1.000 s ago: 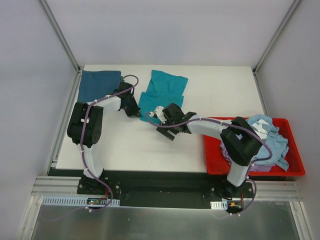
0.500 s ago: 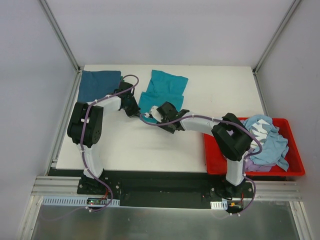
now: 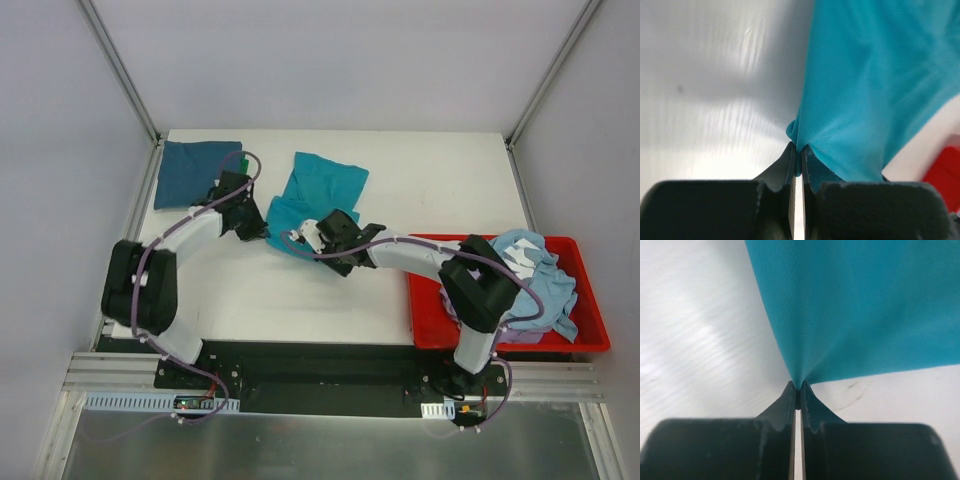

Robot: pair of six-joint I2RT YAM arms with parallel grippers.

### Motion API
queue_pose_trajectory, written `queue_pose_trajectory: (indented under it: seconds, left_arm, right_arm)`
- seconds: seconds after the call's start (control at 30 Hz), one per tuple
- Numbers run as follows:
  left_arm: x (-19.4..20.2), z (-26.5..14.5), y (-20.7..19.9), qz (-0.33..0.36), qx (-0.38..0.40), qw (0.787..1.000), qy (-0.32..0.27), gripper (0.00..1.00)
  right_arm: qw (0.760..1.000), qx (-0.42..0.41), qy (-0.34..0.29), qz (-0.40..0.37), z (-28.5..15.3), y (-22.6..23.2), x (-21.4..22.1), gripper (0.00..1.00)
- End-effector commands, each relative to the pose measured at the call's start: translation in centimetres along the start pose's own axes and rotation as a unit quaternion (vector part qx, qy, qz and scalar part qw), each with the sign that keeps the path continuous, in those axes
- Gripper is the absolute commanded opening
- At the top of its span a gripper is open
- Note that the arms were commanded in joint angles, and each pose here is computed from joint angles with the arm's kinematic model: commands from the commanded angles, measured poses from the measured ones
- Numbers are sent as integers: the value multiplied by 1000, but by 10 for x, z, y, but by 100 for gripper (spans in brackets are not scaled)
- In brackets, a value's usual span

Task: Fold and stack the t-shirts
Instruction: Grab one side of the 2/3 rectangular tshirt with both arms, then fold the long partially folded tshirt into a neat square

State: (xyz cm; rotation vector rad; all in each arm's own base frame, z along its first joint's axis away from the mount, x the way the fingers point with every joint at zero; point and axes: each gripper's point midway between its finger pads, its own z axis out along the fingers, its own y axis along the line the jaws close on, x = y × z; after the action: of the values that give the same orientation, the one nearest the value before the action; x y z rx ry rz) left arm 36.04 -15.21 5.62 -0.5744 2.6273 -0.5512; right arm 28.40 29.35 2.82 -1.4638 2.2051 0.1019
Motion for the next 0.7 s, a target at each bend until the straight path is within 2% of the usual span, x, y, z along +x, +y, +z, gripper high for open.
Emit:
queue_pose_trajectory:
  seconds: [0.0, 0.13, 0.27, 0.33, 0.5, 0.67]
  left_arm:
    - [-8, -65, 17, 7, -12, 995, -95, 0]
    - [5, -106, 32, 10, -11, 991, -134, 0]
    - [14, -149, 40, 6, 5, 982, -187, 0]
    - [16, -168, 41, 6, 21, 976, -216, 0]
    - [18, -199, 35, 2, 64, 964, -259, 0]
    - [10, -194, 30, 4, 51, 967, -249, 0]
  right_arm:
    - [989, -109, -80, 63, -59, 63, -27, 1]
    - [965, -202, -147, 77, -108, 119, -49, 1]
    - [912, -344, -198, 103, -167, 167, -71, 2]
    - [895, -377, -210, 114, -186, 175, -75, 2]
    - [883, -394, -206, 150, -199, 178, -77, 2]
    - [899, -346, -200, 179, -180, 164, -72, 1]
